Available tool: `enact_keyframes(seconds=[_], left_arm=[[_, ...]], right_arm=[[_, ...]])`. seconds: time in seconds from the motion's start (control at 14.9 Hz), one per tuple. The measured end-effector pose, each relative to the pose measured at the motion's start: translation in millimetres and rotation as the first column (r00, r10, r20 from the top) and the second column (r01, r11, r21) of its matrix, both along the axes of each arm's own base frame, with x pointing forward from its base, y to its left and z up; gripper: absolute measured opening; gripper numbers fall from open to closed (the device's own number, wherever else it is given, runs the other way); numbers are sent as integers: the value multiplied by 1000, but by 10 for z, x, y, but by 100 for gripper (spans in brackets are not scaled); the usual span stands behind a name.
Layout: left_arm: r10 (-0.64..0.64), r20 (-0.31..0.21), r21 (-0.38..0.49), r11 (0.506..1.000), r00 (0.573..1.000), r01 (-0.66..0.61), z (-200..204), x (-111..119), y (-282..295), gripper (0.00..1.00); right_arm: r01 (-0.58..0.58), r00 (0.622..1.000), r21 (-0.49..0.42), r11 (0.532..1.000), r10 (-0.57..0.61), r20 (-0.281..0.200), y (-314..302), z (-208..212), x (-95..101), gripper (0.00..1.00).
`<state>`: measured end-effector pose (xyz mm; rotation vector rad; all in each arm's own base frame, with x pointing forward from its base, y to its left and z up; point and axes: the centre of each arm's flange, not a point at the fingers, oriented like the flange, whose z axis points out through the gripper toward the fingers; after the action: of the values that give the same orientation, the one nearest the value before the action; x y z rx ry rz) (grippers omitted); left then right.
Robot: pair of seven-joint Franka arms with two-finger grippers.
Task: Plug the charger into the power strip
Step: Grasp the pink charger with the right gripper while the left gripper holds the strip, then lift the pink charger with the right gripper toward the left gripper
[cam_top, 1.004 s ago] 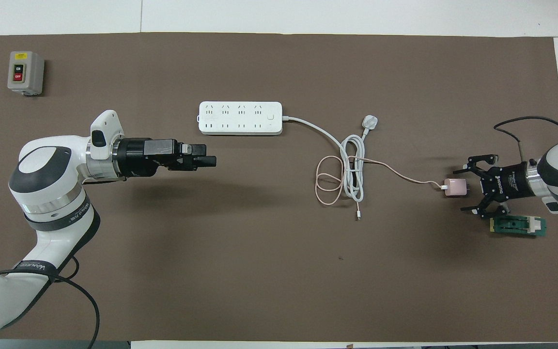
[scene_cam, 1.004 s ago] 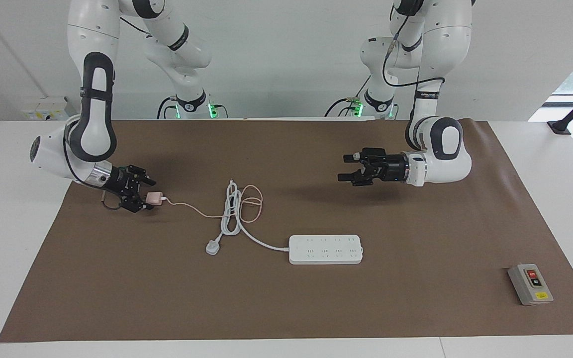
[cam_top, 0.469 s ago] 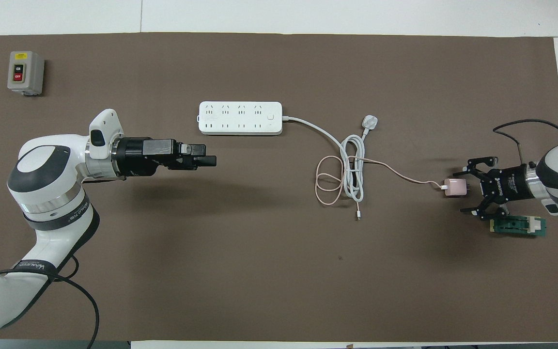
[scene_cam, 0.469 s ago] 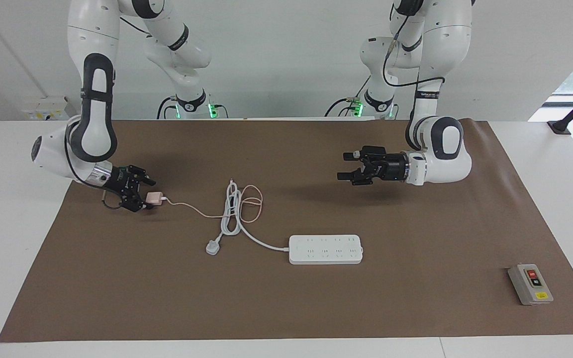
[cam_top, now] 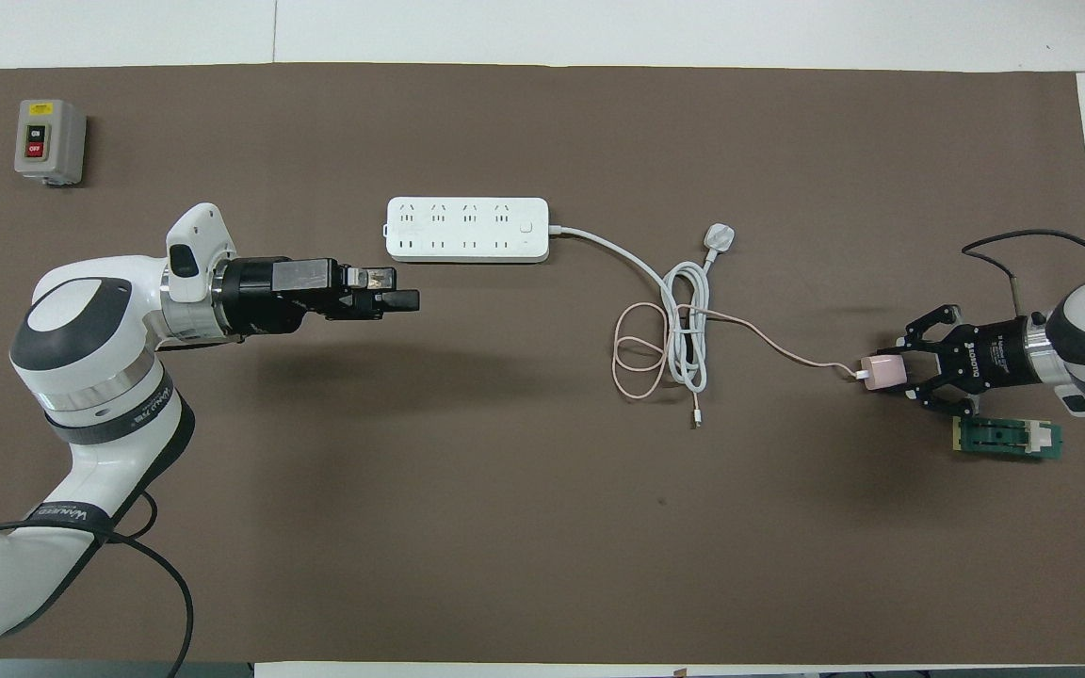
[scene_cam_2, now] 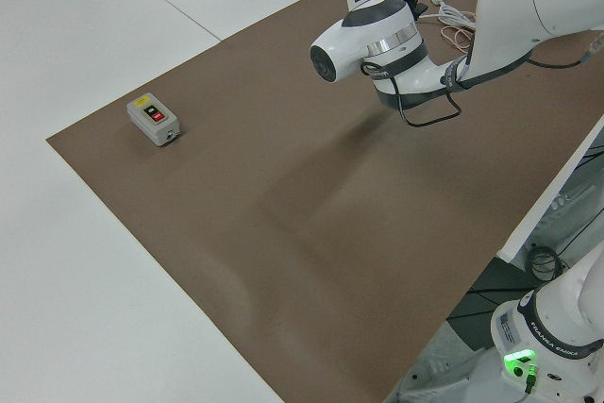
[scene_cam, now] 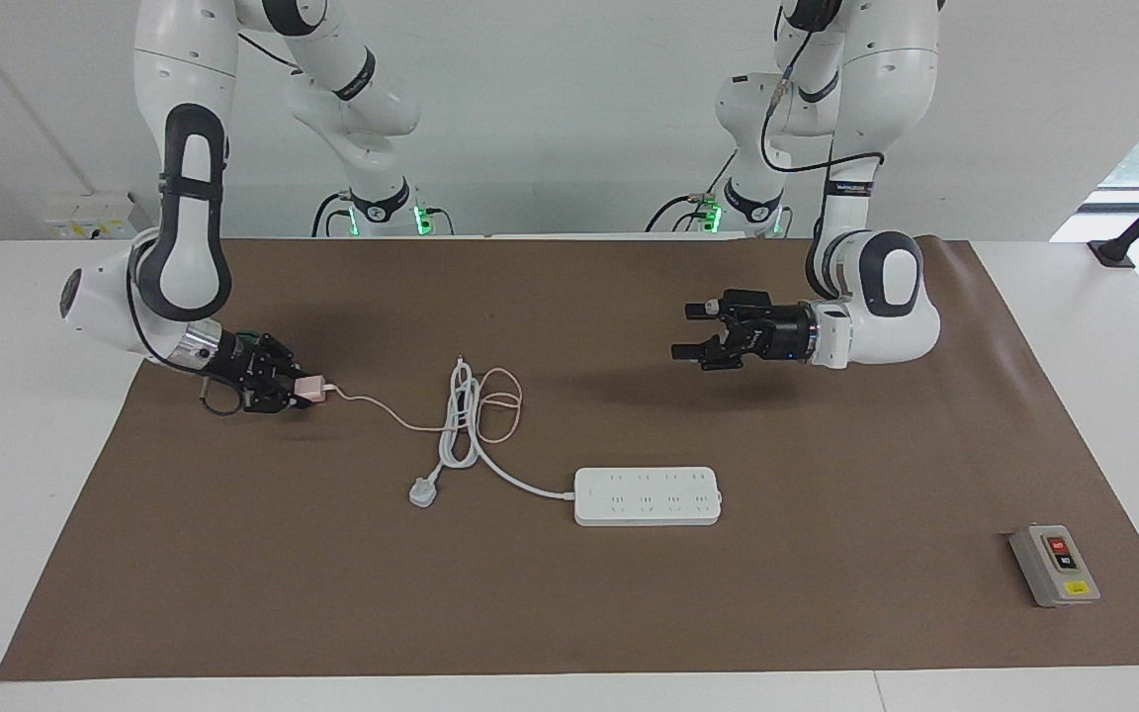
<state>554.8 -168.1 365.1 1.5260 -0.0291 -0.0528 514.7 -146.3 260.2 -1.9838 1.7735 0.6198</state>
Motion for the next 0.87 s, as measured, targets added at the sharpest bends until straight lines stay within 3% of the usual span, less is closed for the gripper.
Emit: enact_keyframes(seconds=[0.27,0.54,0.87], left_arm=[[12,5,-10,1000,1000,-12,21,20,1,100],[15,11,-9,1000,1000,-15,25,26,3,100],[19,13,-4,1000,1000,-19,18,29,-1,100]], right_arm=[[14,1000,49,999,-15,4,146,191,142,47],[40,998,51,998,-38,-40,793,823,532,47],[25,1000,116,993,-25,-4,1690,1408,642,47]])
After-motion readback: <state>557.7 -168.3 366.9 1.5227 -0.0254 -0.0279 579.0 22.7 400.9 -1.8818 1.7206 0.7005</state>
